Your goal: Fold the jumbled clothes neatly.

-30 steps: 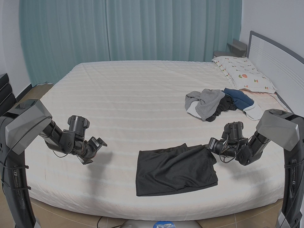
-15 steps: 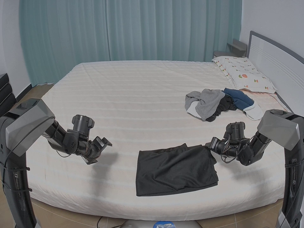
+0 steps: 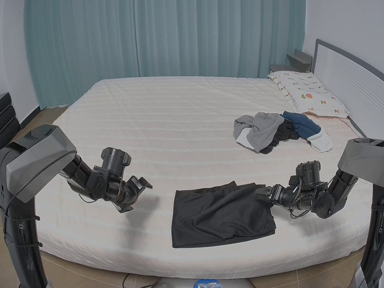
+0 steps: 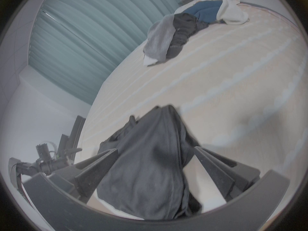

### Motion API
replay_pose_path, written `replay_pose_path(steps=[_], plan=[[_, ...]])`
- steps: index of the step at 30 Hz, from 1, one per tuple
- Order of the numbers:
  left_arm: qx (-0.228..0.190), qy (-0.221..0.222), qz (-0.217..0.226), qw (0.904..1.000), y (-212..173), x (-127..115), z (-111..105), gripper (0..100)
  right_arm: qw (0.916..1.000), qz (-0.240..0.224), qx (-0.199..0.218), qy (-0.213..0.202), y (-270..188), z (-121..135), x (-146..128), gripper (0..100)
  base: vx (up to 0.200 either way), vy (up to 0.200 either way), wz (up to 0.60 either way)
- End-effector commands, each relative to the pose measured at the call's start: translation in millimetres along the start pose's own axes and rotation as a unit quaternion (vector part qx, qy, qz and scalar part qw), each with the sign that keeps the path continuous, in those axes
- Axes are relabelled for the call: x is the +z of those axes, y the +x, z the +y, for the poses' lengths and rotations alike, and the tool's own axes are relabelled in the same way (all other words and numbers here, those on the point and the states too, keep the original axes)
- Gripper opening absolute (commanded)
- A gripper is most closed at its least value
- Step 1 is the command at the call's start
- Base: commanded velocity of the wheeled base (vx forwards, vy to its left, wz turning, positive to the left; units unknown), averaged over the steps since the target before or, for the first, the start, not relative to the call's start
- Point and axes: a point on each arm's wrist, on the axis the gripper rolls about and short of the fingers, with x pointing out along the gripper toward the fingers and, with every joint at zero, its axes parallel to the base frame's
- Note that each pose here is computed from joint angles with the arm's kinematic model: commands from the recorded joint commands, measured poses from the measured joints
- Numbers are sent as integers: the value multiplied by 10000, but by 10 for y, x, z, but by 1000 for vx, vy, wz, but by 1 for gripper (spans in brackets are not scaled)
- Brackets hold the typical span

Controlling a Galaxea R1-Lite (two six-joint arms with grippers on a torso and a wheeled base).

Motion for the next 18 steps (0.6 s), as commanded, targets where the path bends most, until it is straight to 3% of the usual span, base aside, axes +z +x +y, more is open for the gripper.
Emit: replay_pose_path(steps=[1,14,18], plan=[[-100,113,93,9998,-9,-127,-108,100,9993,254,253,-86,-215,56,-117,100,0,-200,0],[-250,252,98,9993,18,-193,-233,100,9975,506,452,-193,-215,15,-359,100,0,-200,0],[-384,287,44,9988,13,-177,-315,100,9966,622,479,-258,-176,62,-437,100,0,0,0]])
